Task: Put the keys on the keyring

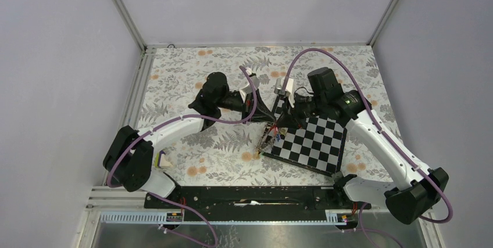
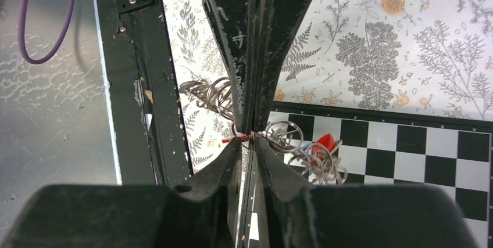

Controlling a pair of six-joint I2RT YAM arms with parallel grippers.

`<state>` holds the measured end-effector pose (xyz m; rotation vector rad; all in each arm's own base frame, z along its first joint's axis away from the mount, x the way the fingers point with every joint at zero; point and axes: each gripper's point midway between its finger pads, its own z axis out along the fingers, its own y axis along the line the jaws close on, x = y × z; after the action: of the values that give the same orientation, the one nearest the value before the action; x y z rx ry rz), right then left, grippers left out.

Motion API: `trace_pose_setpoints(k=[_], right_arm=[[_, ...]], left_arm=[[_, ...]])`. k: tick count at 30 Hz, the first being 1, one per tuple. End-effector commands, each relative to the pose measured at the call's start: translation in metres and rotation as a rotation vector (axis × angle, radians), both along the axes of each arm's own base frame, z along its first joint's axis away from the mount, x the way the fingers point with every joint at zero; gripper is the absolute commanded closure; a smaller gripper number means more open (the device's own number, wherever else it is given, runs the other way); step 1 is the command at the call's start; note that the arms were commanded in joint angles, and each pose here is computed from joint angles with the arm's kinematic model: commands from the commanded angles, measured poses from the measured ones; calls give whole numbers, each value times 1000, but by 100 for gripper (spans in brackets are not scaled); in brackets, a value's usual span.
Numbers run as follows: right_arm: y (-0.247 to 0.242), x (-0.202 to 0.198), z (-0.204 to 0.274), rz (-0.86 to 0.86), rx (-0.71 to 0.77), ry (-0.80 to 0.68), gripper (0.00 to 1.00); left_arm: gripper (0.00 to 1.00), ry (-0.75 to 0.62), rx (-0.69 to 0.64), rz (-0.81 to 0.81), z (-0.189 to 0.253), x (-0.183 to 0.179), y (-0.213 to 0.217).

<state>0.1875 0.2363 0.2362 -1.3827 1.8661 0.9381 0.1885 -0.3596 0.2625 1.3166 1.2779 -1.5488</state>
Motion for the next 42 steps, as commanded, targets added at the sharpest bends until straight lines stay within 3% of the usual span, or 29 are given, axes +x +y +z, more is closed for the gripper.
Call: trace_pose_setpoints(k=[1,42], right_arm=[[1,2,24,-6,65,-102,76],[0,-21,16,62,151,-60,64]], left_arm=[[100,-61,-112,-15,33,-3,2],[100,-22,-147,32,36,1,9]])
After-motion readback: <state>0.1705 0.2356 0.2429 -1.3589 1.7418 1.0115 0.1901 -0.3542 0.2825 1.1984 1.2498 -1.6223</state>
